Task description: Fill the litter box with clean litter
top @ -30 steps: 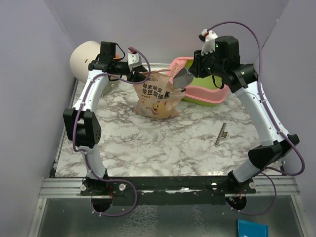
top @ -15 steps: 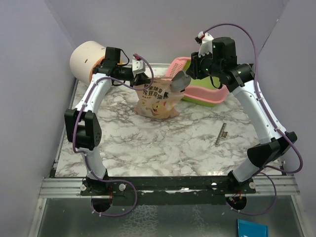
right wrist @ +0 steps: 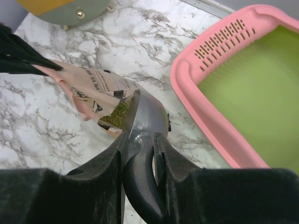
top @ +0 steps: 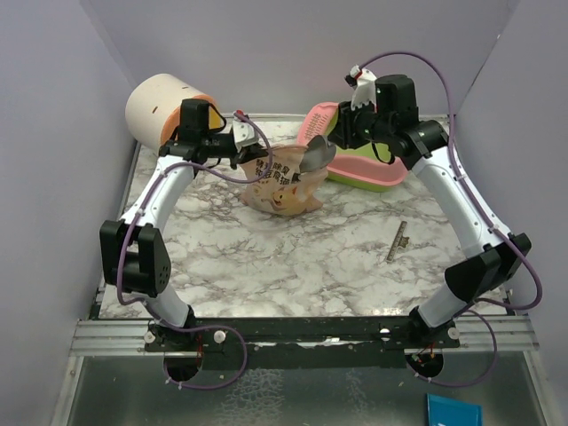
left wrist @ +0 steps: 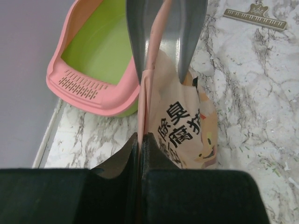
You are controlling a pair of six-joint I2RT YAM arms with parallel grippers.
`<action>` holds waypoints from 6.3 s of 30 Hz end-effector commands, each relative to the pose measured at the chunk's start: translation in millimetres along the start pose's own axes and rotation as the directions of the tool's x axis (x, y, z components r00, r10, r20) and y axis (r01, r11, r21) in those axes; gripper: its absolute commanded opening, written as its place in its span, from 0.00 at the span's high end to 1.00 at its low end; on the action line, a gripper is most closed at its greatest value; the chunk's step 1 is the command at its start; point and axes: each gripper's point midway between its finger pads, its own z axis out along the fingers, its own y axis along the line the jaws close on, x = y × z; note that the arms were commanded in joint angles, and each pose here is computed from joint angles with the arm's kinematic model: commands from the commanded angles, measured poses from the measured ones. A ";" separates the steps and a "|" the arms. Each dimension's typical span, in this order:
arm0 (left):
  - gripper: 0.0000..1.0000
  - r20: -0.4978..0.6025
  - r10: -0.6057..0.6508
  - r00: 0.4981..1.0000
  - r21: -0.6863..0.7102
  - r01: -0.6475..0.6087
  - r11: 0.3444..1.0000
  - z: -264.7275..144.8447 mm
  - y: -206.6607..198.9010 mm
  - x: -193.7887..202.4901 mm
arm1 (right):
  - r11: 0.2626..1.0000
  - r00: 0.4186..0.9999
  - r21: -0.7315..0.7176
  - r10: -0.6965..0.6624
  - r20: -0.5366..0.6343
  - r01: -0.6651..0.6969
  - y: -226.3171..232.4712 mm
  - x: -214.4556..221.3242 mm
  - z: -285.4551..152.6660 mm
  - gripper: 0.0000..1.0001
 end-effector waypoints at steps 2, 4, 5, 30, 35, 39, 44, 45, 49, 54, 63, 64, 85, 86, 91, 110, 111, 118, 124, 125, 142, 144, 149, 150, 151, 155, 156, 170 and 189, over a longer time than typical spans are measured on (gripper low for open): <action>1.00 0.118 0.152 0.981 -0.200 -0.126 0.972 -22.4 9.1 -62.7 | 1.000 1.000 -0.018 0.010 -0.012 -0.010 5.2 12.9 -10.7 0.99; 1.00 0.133 0.173 0.976 -0.242 -0.137 0.960 -27.3 6.4 -68.0 | 1.000 1.000 -0.023 0.012 -0.015 -0.013 7.1 17.0 -15.6 0.99; 1.00 0.141 0.169 0.975 -0.251 -0.130 0.959 -28.4 4.9 -69.9 | 1.000 1.000 -0.024 0.014 -0.016 -0.014 7.7 18.8 -17.8 0.99; 1.00 0.176 0.185 0.967 -0.297 -0.127 0.947 -13.0 -26.9 -72.5 | 0.996 0.999 -0.083 0.028 0.028 -0.025 18.1 20.5 -16.3 0.99; 1.00 0.200 0.199 0.959 -0.337 -0.124 0.933 -18.2 -29.2 -76.0 | 0.994 0.999 -0.108 0.037 0.018 -0.035 20.0 18.0 -4.4 0.99; 1.00 0.236 0.186 0.954 -0.345 -0.096 0.934 -19.5 -34.3 -77.7 | 0.991 0.999 -0.129 0.042 -0.010 -0.043 22.8 21.5 4.9 0.99; 1.00 0.265 0.161 0.951 -0.358 -0.059 0.932 -16.1 -42.2 -72.1 | 0.990 0.997 -0.132 0.042 -0.058 -0.050 24.3 38.2 18.5 0.99; 1.00 0.267 0.157 0.951 -0.359 -0.053 0.932 -14.8 -43.1 -71.0 | 0.991 0.997 -0.125 0.042 -0.068 -0.050 23.7 41.6 21.6 0.99; 1.00 0.277 0.148 0.949 -0.360 -0.040 0.932 -10.2 -47.2 -69.7 | 0.997 0.994 -0.072 0.027 -0.101 -0.035 18.3 51.8 34.8 0.99; 1.00 0.290 0.161 0.943 -0.372 -0.044 0.927 -11.1 -49.0 -75.9 | 0.997 0.989 0.081 -0.006 -0.151 0.019 -6.2 66.4 46.3 0.99; 1.00 0.276 0.179 0.944 -0.403 -0.056 0.914 -12.9 -44.0 -75.2 | 0.981 0.981 0.176 -0.053 -0.188 0.087 -17.0 92.2 58.1 0.99; 1.00 0.276 0.173 0.946 -0.400 -0.050 0.915 -12.0 -44.3 -73.1 | 0.981 0.980 0.172 -0.055 -0.190 0.089 -16.1 95.3 60.0 0.99; 1.00 0.285 0.148 0.947 -0.447 -0.006 0.894 -11.3 -37.3 -59.1 | 1.000 0.947 0.025 0.013 -0.320 -0.005 6.8 185.9 103.3 0.99; 1.00 0.286 0.147 0.947 -0.448 -0.004 0.894 -11.0 -36.9 -59.1 | 1.000 0.945 0.018 0.016 -0.326 -0.010 8.1 188.5 103.5 0.99; 1.00 0.298 0.145 0.944 -0.463 0.010 0.887 -10.5 -31.5 -59.1 | 0.999 0.940 -0.028 0.021 -0.340 -0.032 17.4 196.7 101.4 0.99; 1.00 0.302 0.102 0.948 -0.437 0.042 0.899 -0.6 -30.3 -44.7 | 0.964 0.898 -0.186 0.096 -0.429 -0.192 52.3 235.6 115.0 0.99; 1.00 0.299 0.100 0.949 -0.437 0.043 0.899 0.0 -30.2 -42.9 | 0.956 0.896 -0.206 0.103 -0.431 -0.209 56.8 236.3 115.0 0.99; 1.00 0.284 0.099 0.954 -0.450 0.041 0.892 0.6 -28.9 -36.1 | 0.903 0.890 -0.306 0.152 -0.430 -0.302 80.0 233.0 116.1 0.99; 1.00 0.261 0.094 0.961 -0.468 0.041 0.883 2.0 -25.2 -25.2 | 0.874 0.895 -0.350 0.182 -0.408 -0.337 89.8 218.5 114.0 0.99; 1.00 0.257 0.096 0.962 -0.471 0.038 0.881 2.1 -24.0 -24.3 | 0.867 0.893 -0.356 0.193 -0.406 -0.349 91.8 214.8 113.3 0.99; 1.00 0.270 0.195 0.943 -0.502 -0.035 0.864 1.3 28.0 -63.0 | 0.700 0.870 -0.521 0.343 -0.355 -0.489 114.3 174.5 101.1 0.99; 1.00 0.266 0.194 0.944 -0.504 -0.036 0.863 1.6 30.9 -61.5 | 0.687 0.870 -0.535 0.365 -0.331 -0.492 113.9 167.5 98.4 0.99; 1.00 0.266 0.199 0.943 -0.508 -0.038 0.860 0.2 33.5 -63.3 | 0.654 0.863 -0.564 0.414 -0.290 -0.504 108.6 151.5 91.8 0.99; 1.00 0.263 0.198 0.944 -0.511 -0.037 0.859 -0.8 33.6 -62.5 | 0.647 0.859 -0.569 0.427 -0.281 -0.508 106.2 148.7 90.6 0.99; 1.00 0.261 0.200 0.944 -0.516 -0.038 0.855 -2.1 33.5 -62.8 | 0.638 0.855 -0.575 0.439 -0.276 -0.513 104.5 146.2 88.8 0.99; 1.00 0.254 0.204 0.945 -0.542 -0.036 0.839 -10.7 32.4 -63.7 | 0.628 0.852 -0.587 0.464 -0.243 -0.510 96.6 136.0 84.7 0.99; 1.00 0.251 0.203 0.946 -0.553 -0.032 0.833 -13.7 32.0 -63.7 | 0.629 0.852 -0.589 0.471 -0.229 -0.507 94.6 132.1 82.9 0.99; 0.66 0.285 0.215 0.934 -0.655 0.026 0.755 -60.9 0.0 -90.1 | 0.654 0.835 -0.566 0.537 -0.121 -0.503 62.1 105.3 68.9 0.99; 0.58 0.356 0.096 0.930 -0.688 0.191 0.700 -90.8 -31.7 -86.9 | 0.709 0.818 -0.513 0.575 0.023 -0.484 3.5 94.5 18.1 0.99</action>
